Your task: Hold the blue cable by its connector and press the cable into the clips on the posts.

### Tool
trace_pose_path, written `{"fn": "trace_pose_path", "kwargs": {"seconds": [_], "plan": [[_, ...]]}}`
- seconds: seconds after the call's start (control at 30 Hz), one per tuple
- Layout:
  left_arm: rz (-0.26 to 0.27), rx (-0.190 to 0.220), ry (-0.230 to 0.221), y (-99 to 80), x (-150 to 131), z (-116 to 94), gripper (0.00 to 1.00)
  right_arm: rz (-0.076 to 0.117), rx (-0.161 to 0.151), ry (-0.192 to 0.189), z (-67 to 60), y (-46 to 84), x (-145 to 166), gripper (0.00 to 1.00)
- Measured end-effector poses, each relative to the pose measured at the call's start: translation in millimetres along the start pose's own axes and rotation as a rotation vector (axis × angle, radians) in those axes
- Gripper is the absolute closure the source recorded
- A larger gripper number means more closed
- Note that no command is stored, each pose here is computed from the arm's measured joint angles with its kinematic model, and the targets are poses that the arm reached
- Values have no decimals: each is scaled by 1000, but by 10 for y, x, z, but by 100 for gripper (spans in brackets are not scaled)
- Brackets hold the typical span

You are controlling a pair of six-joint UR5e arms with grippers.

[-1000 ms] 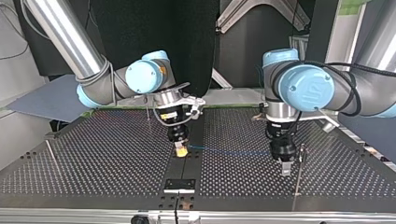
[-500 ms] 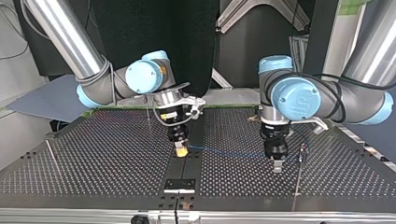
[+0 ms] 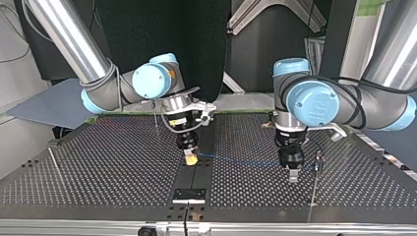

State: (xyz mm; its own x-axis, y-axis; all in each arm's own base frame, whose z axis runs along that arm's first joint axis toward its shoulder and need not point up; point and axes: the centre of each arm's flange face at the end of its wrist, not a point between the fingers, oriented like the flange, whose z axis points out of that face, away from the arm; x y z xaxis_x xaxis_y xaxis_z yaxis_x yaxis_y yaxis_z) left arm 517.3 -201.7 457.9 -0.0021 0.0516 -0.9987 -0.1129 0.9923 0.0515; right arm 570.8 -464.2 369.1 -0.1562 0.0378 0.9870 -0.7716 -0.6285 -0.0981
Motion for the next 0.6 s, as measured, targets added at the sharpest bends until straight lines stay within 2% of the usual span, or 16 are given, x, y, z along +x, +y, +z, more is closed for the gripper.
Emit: {"fn": "trace_pose_path", "kwargs": {"seconds": [0.23, 0.27, 0.3, 0.33, 0.4, 0.43, 0.47, 0.5, 0.53, 0.6], "plan": [[-7, 28, -18, -13, -82, -41, 0, 0, 1, -1, -2, -4, -1, 100], [-8, 30, -19, -16, -91, -47, 4, 0, 1, -1, -2, -4, 0, 100], [-8, 32, -21, -19, -99, -52, 14, 0, 1, -1, -2, -4, -1, 100], [-9, 33, -22, -24, -104, -57, 14, 0, 1, -1, -2, -4, -2, 100], [-11, 35, -23, -29, -107, -61, 47, 0, 1, -1, -2, -4, -2, 100], [-12, 35, -23, -31, -107, -63, 47, 0, 1, -2, -2, -5, -2, 100], [-12, 35, -23, -34, -107, -65, 60, 0, 1, -1, -2, -5, -2, 100], [-12, 36, -23, -37, -107, -66, 79, 0, 1, -1, -2, -5, -2, 100], [-12, 36, -23, -40, -107, -68, 79, 0, 1, -2, -2, -5, -3, 100], [-13, 37, -24, -45, -109, -73, 100, 0, 1, -2, -2, -5, -4, 100]]}}
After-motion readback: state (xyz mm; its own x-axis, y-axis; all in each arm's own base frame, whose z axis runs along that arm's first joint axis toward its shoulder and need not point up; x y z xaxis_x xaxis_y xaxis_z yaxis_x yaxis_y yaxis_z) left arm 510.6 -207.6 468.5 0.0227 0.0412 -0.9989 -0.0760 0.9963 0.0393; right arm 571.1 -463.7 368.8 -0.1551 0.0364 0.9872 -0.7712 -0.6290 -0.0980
